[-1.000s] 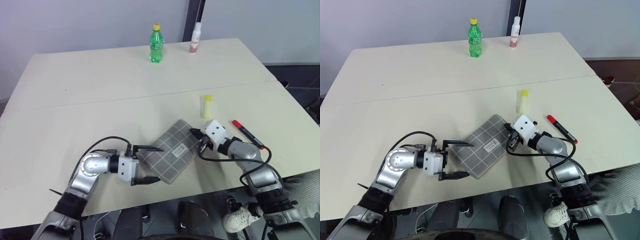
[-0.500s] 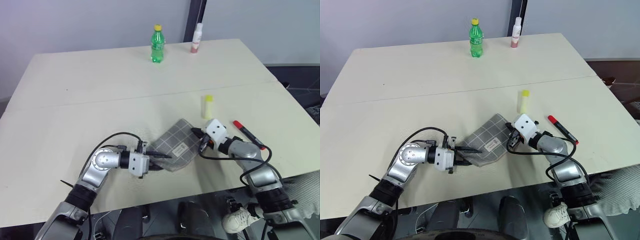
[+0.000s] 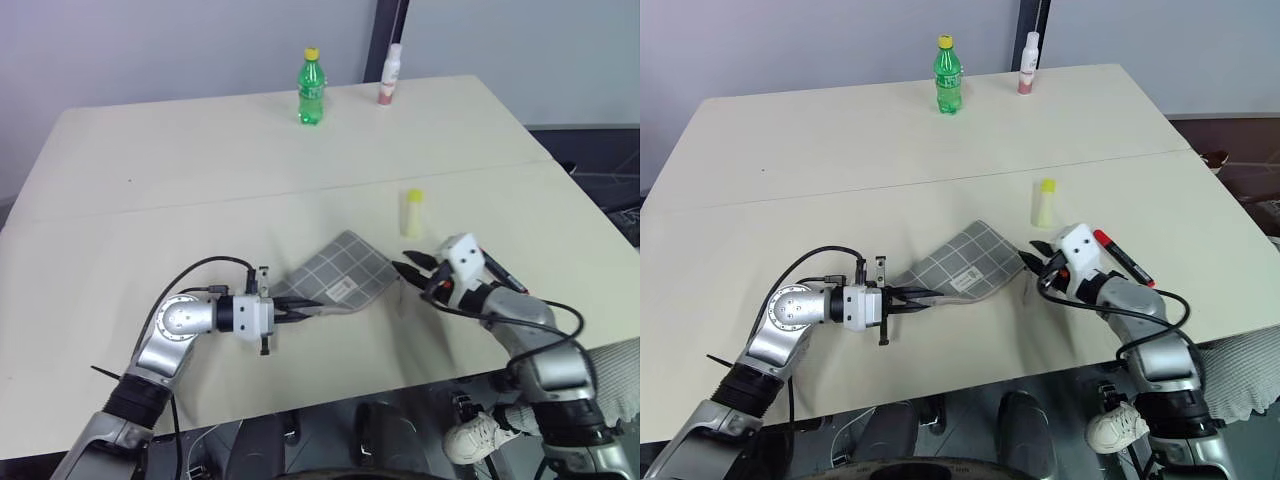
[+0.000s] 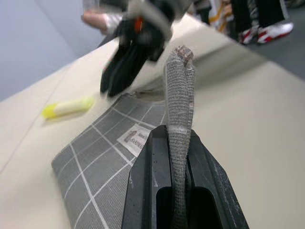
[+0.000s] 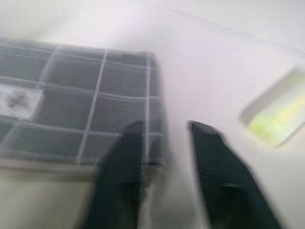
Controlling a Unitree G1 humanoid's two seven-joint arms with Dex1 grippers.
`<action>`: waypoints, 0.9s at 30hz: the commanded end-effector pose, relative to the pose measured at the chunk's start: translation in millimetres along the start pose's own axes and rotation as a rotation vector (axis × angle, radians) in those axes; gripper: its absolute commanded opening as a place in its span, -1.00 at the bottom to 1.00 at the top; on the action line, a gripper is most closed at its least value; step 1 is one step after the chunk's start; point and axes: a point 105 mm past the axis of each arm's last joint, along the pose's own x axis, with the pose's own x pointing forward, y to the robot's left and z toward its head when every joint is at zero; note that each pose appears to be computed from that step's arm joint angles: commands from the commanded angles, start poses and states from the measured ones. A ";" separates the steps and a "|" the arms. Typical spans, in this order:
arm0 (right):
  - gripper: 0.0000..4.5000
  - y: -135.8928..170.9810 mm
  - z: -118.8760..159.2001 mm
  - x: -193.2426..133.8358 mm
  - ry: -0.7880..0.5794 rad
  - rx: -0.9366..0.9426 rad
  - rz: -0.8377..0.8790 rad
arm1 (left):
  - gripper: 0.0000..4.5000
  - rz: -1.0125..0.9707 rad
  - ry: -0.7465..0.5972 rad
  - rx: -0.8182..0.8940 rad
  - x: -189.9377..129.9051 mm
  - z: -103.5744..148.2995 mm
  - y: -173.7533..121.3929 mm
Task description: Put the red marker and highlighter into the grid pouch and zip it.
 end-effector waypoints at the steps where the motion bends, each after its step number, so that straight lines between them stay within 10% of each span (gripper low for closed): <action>1: 0.53 -1.0 16.4 -15.3 -0.053 0.007 0.014 | -1.00 0.060 -0.023 0.040 -6.7 7.3 11.2; 3: 0.98 -2.0 12.0 -19.6 -0.036 0.004 0.013 | -1.00 0.080 -0.027 0.047 -8.5 7.7 15.1; 27: 0.98 13.8 -27.2 -17.8 0.139 0.002 0.123 | -1.00 0.066 -0.002 0.089 -17.5 2.8 12.0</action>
